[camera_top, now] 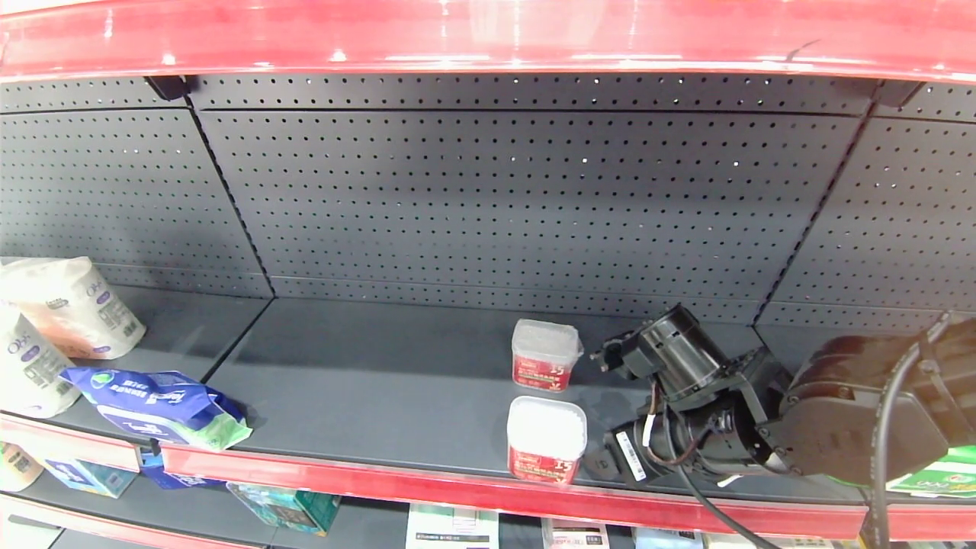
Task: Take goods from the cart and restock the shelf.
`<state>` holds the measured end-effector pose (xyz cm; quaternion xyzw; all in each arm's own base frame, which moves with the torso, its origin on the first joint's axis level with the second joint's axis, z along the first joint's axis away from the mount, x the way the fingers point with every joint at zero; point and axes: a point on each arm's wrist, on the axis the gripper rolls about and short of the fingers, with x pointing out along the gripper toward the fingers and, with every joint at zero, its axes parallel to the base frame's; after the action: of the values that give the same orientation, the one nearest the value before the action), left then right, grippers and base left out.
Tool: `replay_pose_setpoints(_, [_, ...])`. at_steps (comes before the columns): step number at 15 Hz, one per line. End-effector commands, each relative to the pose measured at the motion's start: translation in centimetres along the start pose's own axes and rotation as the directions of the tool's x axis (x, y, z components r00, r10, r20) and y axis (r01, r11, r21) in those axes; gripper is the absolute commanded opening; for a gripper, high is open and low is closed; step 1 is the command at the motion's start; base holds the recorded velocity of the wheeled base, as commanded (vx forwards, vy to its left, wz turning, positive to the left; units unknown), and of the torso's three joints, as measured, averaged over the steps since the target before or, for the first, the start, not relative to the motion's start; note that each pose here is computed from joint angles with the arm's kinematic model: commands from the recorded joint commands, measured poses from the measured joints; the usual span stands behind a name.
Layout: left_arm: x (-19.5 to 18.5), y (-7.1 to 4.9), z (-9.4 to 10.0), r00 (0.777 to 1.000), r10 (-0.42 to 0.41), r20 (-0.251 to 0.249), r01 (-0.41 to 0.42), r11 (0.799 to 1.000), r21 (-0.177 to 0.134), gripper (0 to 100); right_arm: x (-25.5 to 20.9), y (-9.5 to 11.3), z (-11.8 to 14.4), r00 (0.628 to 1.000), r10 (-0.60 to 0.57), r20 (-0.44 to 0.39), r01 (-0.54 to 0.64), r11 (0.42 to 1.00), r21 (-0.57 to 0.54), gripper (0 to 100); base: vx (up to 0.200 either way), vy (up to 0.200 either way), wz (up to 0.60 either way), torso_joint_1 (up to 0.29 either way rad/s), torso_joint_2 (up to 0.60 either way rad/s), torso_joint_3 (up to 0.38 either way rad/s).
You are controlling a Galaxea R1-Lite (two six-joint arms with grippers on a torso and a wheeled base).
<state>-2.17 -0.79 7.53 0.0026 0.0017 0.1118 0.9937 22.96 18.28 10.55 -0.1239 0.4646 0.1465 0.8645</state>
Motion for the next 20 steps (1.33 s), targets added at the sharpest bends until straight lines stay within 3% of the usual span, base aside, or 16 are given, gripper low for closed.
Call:
replay_pose_setpoints(1, [0.01, 0.0, -0.01, 1.0, 0.0, -0.002, 0.0, 1.0, 0.0, 100, 0.09, 0.11, 0.12, 1.0, 0.002, 0.004, -0.002, 1.0, -0.001, 100, 0.0, 0.0, 0.0, 0.0, 0.0, 0.0])
replay_pose_setpoints(20, [0.01, 0.0, -0.01, 1.0, 0.0, -0.002, 0.0, 1.0, 0.0, 100, 0.65, -0.27, 1.08, 0.997, -0.039, 0.068, 0.038, 0.999, 0.019, 100, 0.0, 0.0, 0.0, 0.0, 0.0, 0.0])
